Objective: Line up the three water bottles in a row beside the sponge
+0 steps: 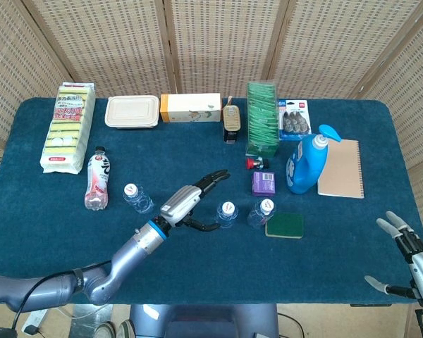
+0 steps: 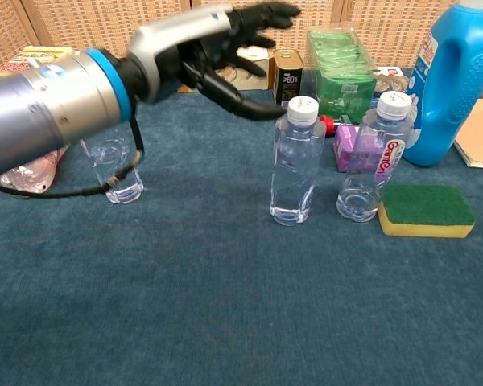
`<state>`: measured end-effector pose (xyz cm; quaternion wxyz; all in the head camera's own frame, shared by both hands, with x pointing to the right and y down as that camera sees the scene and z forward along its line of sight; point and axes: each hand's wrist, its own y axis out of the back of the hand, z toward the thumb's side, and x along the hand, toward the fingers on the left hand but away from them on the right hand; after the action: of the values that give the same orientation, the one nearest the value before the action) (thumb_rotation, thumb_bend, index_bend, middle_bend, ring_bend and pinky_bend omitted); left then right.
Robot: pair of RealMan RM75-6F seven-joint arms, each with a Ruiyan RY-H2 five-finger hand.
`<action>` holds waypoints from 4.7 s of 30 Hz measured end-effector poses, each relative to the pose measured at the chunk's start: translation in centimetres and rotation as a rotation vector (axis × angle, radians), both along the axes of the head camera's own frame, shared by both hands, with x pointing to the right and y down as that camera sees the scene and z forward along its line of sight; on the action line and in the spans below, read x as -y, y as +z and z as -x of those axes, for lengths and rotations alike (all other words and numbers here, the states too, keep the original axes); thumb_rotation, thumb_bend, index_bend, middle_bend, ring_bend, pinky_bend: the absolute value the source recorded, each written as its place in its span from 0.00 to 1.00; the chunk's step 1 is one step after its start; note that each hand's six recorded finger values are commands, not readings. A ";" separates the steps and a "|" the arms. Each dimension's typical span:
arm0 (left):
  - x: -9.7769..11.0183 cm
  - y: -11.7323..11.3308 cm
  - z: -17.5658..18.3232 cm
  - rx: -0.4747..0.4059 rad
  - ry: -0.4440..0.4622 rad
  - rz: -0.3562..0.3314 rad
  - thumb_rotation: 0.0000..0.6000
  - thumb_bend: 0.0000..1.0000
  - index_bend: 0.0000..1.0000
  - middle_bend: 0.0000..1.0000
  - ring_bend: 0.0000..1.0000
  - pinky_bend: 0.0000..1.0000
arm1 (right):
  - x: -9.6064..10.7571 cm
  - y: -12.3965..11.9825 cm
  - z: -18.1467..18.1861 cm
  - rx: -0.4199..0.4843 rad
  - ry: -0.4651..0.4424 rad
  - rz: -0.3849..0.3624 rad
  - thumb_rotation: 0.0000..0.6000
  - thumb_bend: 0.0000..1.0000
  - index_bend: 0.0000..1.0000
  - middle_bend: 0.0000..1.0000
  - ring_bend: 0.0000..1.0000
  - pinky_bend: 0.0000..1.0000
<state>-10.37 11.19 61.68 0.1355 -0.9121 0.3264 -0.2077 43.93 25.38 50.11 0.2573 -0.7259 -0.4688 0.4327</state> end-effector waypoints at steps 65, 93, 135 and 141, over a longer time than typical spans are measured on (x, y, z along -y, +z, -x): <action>-2.6 12.9 17.2 0.037 -0.333 0.188 1.00 0.50 0.40 0.43 0.32 0.46 | -0.5 0.3 1.4 0.010 -0.055 0.032 1.00 0.03 0.10 0.00 0.00 0.12; -5.0 11.9 7.0 -0.141 -0.190 0.170 1.00 0.39 0.54 0.55 0.42 0.51 | 0.7 1.9 0.8 -0.067 0.022 0.016 1.00 0.03 0.10 0.00 0.00 0.10; -5.9 12.7 5.6 -0.117 -0.119 0.148 1.00 0.31 0.00 0.10 0.03 0.26 | 1.3 1.3 0.2 -0.123 0.117 -0.079 1.00 0.03 0.10 0.00 0.00 0.10; -5.9 12.0 6.4 -0.137 -0.129 0.131 1.00 0.31 0.00 0.07 0.01 0.26 | 1.2 1.3 0.3 -0.120 0.112 -0.077 1.00 0.03 0.10 0.00 0.00 0.09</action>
<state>-16.74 17.07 73.68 0.0392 -0.9082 0.3786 -0.1739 43.66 24.18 51.39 0.2880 -0.6608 -0.5088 0.4706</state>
